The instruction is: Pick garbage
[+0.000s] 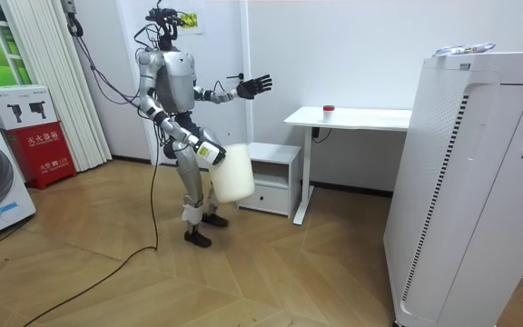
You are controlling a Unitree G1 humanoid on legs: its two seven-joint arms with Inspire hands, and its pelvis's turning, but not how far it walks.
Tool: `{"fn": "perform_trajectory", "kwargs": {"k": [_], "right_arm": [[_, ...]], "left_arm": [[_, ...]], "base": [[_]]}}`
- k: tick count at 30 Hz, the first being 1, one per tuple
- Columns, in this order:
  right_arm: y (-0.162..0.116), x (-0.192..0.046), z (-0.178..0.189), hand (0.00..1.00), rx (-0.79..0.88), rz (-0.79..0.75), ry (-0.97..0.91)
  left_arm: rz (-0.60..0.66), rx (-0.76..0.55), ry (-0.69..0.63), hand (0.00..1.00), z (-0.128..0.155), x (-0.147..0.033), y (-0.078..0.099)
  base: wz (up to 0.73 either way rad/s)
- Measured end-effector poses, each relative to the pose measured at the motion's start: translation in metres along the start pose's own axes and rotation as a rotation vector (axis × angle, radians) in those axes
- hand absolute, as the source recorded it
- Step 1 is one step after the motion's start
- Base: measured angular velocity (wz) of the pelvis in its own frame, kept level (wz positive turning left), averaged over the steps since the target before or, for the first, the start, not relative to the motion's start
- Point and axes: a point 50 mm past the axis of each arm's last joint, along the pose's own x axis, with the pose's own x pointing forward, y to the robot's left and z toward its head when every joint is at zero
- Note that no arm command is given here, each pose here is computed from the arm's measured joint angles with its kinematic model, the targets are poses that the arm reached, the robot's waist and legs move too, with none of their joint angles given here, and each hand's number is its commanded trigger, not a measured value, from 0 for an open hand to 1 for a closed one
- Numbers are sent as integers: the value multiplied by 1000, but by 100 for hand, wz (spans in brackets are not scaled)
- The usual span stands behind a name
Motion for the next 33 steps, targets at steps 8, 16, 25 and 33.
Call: {"fn": "perform_trajectory", "kwargs": {"k": [8, 16, 25, 33], "right_arm": [[7, -1, -4, 100, 10, 20, 18], [10, 1, -1, 100, 4, 31, 15], [6, 3, 6, 100, -5, 3, -12], [6, 4, 7, 100, -31, 19, -12]], "left_arm": [[-14, 6, 71, 0, -14, -17, 0], [-57, 2, 62, 0, -12, -15, -1], [-18, -10, -3, 0, -1, 2, -3], [-1, -6, -4, 0, -1, 3, -5]], "base": [[-21], [-4], [8], [25]]}}
